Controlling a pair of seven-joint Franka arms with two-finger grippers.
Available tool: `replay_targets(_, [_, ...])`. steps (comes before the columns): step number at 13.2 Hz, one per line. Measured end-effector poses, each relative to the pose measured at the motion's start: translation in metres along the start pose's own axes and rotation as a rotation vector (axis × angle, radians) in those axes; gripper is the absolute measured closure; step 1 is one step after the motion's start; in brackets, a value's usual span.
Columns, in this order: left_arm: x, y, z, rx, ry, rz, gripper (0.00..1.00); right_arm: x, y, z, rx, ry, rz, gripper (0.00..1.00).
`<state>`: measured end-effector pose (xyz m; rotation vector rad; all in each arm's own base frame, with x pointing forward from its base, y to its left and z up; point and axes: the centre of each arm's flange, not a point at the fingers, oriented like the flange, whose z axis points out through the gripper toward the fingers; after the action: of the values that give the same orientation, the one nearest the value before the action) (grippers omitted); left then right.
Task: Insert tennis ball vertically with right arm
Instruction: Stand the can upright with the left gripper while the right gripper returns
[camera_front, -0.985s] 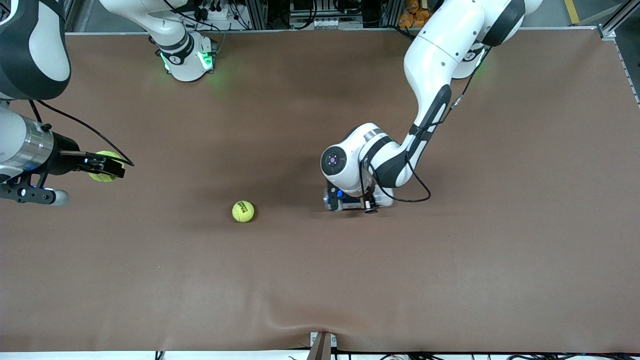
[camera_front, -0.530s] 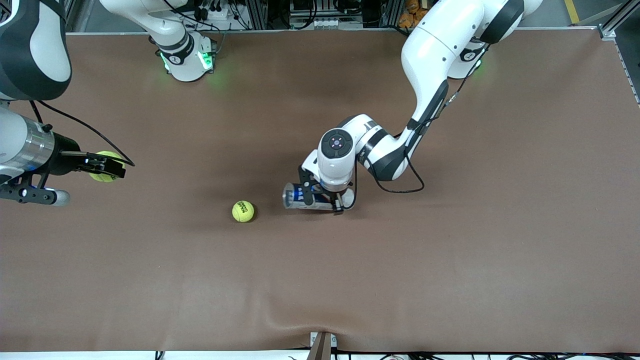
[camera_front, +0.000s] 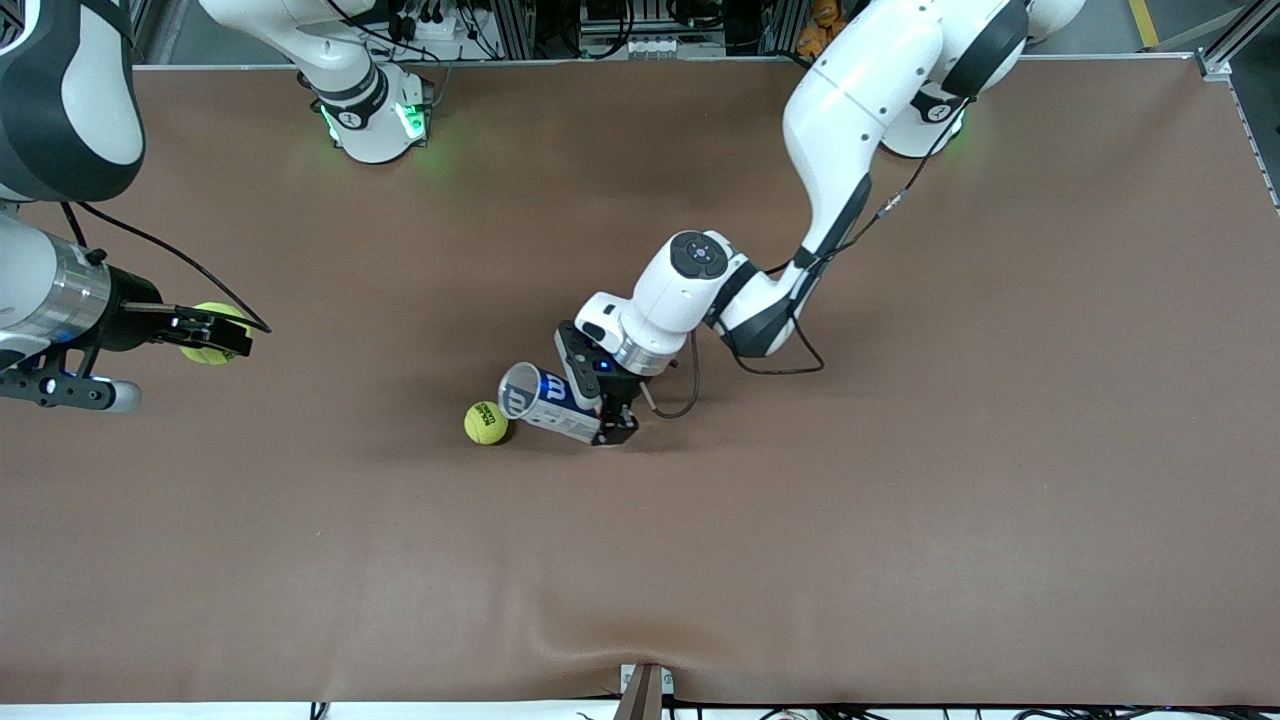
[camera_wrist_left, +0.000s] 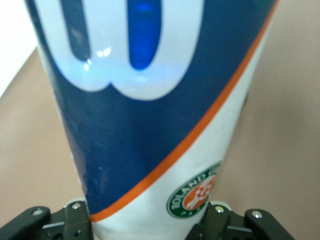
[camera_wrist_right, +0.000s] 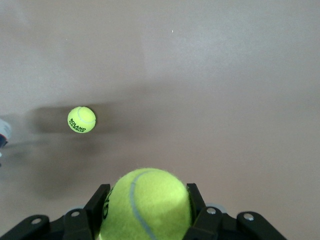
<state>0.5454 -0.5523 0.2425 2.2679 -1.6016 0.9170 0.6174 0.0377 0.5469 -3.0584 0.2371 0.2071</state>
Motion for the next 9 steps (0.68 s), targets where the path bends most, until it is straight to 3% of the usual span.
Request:
replay_targets(5, [-0.032, 0.043, 0.039, 0.080, 0.214, -0.146, 0.33, 0.000, -0.002, 0.001, 0.000, 0.001, 0.001, 0.33])
replay_targets(9, [-0.060, 0.049, 0.042, 0.142, 0.283, -0.193, 0.33, -0.001, -0.019, 0.003, 0.003, 0.010, 0.040, 0.33])
